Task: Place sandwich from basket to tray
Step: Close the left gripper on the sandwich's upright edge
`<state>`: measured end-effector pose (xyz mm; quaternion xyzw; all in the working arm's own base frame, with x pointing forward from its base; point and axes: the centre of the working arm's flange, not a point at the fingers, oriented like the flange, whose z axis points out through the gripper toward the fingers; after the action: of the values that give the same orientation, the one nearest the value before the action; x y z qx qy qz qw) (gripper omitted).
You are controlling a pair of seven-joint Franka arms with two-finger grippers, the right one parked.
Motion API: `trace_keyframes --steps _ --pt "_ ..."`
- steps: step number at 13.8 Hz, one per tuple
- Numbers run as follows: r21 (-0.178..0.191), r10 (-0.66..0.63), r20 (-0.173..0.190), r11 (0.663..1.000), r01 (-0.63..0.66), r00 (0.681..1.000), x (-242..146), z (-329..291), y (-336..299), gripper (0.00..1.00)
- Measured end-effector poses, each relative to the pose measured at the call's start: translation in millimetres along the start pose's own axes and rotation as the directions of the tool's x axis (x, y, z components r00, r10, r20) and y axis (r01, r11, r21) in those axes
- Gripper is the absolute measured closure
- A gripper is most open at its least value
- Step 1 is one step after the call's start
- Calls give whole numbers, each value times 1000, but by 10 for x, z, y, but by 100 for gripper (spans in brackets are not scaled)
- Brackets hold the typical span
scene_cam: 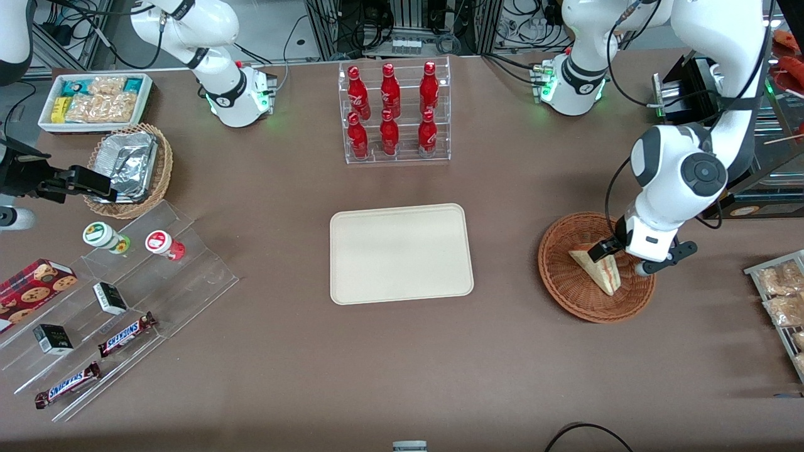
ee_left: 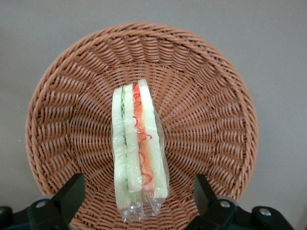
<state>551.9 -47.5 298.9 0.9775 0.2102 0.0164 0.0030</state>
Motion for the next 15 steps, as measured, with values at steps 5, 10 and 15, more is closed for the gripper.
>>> trace_keyframes --steps 5,10,15 --pt "8 -1 22 1000 1 1000 -9 345 3 0" --pt "6 -6 25 1000 6 1000 -21 554 6 14" --pt "2 -12 14 1000 12 1000 11 426 22 63"
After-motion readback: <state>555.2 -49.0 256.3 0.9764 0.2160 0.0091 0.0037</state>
